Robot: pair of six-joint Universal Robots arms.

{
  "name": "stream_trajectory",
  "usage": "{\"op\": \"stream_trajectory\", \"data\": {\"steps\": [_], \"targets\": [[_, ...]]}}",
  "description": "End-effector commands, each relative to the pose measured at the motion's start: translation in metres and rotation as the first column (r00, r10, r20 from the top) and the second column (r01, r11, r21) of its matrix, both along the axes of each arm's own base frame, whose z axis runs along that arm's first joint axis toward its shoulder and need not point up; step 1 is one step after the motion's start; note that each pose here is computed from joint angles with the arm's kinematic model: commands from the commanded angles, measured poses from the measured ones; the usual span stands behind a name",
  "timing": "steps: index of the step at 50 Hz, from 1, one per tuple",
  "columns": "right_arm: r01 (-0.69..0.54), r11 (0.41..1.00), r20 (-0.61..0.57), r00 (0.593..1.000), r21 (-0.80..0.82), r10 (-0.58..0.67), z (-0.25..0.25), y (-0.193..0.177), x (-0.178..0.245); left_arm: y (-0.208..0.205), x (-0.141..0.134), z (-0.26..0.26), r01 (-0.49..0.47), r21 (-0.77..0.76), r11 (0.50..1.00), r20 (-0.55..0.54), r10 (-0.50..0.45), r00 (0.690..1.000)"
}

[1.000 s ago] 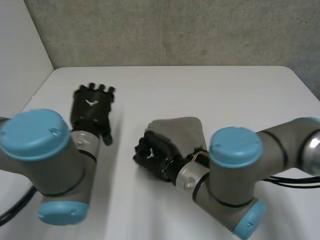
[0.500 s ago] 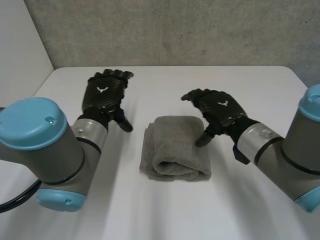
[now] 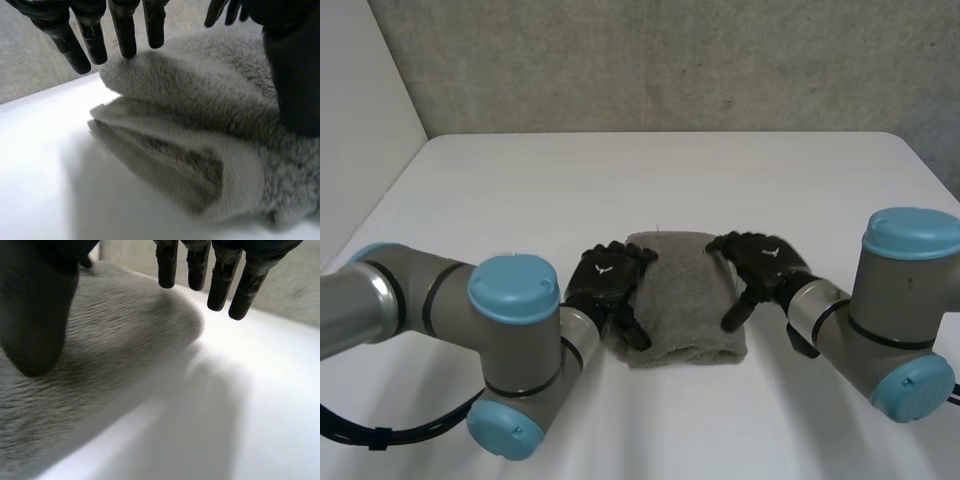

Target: Fold the towel.

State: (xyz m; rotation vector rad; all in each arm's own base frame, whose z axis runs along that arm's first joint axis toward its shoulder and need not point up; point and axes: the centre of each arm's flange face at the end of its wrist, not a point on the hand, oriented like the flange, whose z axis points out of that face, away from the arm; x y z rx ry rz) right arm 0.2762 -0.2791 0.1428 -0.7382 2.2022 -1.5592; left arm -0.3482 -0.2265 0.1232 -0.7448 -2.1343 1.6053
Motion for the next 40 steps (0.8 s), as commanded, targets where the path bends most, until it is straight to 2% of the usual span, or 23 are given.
{"op": "stream_trajectory", "data": {"steps": [1, 5, 7, 8, 10, 15, 21, 40], "targets": [[0.119, 0.97, 0.021, 0.993, -0.214, -0.117, 0.07, 0.0, -0.011, -0.001, 0.006, 0.067, -0.026, -0.109, 0.994, -0.086, 0.016, 0.996], [0.156, 0.944, 0.065, 0.988, -0.29, -0.143, 0.103, 0.003, -0.016, -0.001, 0.013, 0.098, -0.062, -0.168, 0.984, -0.13, 0.04, 0.991], [0.201, 0.912, 0.115, 0.979, -0.357, -0.17, 0.134, 0.009, -0.025, -0.002, 0.027, 0.131, -0.13, -0.221, 0.967, -0.172, 0.093, 0.981], [0.201, 0.912, 0.116, 0.979, -0.358, -0.17, 0.134, 0.009, -0.025, -0.002, 0.028, 0.131, -0.13, -0.221, 0.966, -0.172, 0.093, 0.981], [0.239, 0.889, 0.139, 0.97, -0.391, -0.199, 0.153, 0.017, -0.031, -0.004, 0.046, 0.157, -0.202, -0.259, 0.945, -0.194, 0.154, 0.969], [0.251, 0.893, 0.124, 0.967, -0.374, -0.22, 0.161, 0.025, -0.037, -0.007, 0.066, 0.171, -0.254, -0.264, 0.93, -0.166, 0.216, 0.962], [0.236, 0.913, 0.094, 0.972, -0.332, -0.217, 0.16, 0.029, -0.037, -0.006, 0.076, 0.171, -0.267, -0.249, 0.931, -0.12, 0.244, 0.962], [0.232, 0.914, 0.098, 0.972, -0.333, -0.211, 0.156, 0.029, -0.037, -0.002, 0.092, 0.174, -0.307, -0.258, 0.916, -0.157, 0.273, 0.949]]}}
